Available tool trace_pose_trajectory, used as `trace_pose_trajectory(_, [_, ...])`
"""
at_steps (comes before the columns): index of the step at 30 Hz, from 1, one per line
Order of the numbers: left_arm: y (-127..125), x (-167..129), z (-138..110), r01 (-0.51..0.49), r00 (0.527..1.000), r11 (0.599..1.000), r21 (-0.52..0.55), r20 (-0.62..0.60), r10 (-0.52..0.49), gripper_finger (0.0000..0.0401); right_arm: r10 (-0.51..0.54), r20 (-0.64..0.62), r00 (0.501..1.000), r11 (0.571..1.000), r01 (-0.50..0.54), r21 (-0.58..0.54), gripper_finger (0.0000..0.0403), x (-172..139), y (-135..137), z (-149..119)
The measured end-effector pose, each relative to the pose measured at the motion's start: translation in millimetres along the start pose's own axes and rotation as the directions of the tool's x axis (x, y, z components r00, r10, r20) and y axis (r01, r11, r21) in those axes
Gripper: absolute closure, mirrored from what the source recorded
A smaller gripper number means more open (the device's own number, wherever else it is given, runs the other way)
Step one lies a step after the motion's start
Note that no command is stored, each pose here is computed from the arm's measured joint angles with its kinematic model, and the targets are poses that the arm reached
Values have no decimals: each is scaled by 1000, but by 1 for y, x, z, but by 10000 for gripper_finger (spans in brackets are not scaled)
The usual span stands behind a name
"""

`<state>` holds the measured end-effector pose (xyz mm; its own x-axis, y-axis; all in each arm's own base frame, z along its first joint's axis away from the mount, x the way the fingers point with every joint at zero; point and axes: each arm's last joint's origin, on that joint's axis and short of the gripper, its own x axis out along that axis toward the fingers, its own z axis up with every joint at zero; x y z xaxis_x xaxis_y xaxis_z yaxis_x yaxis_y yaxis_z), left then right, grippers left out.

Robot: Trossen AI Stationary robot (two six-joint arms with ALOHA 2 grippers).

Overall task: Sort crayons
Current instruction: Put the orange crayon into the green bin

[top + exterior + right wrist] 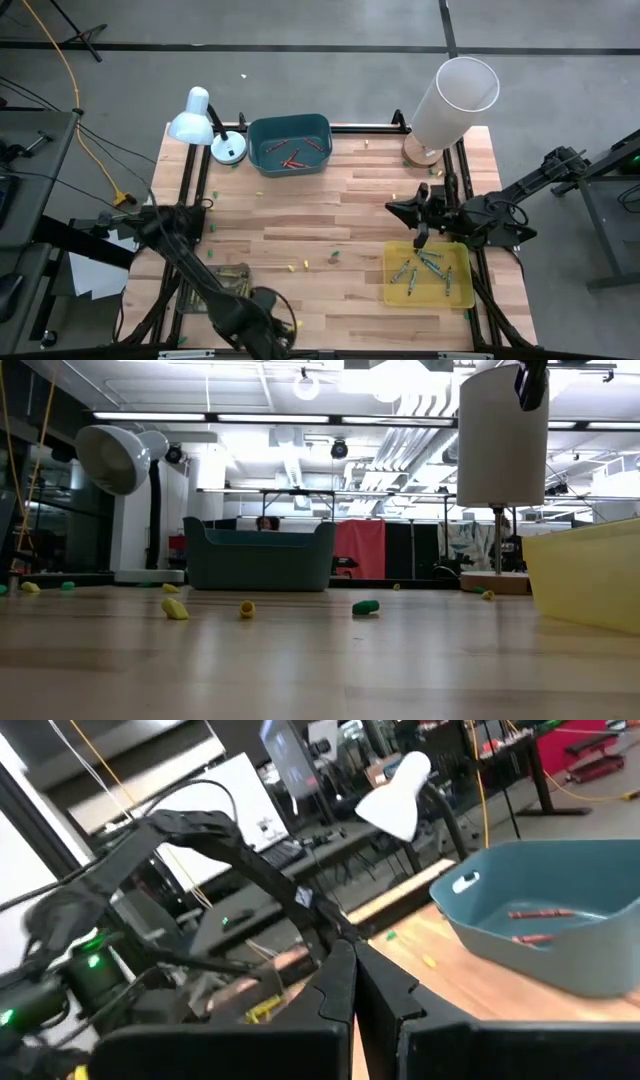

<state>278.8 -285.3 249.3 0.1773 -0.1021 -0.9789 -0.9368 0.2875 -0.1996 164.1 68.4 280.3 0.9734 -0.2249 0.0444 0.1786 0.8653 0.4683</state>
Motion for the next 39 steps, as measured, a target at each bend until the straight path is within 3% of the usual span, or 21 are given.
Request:
trace_pose_trajectory(7, [-13, 52, -12, -117, 992, 991, -65, 30, 120, 248, -29, -56, 998, 1000, 29, -5, 402, 0, -3, -7])
trace_pose_trajectory(13, [-3, 68, -7, -223, 965, 961, -161, 104, 241, 248, -31, -60, 998, 999, 30, -10, 402, 0, -4, -7])
trace_pose_trajectory(25, [-4, 104, -6, -297, 945, 936, -191, 83, 317, 248, -33, -63, 997, 999, 32, -12, 402, 0, -4, -7])
trace_pose_trajectory(33, [-4, 111, -4, -310, 936, 923, -227, 99, 338, 250, -37, -70, 997, 999, 37, 3, 402, 0, -4, -8])
trace_pose_trajectory(36, [-5, 112, -4, -302, 939, 926, -224, 99, 330, 272, -37, -71, 997, 999, 38, 2, 402, 0, -4, -8])
trace_pose_trajectory(39, [-6, 112, -4, -299, 942, 934, -195, 93, 321, 326, -37, -74, 997, 999, 37, 0, 402, 0, -5, -9])
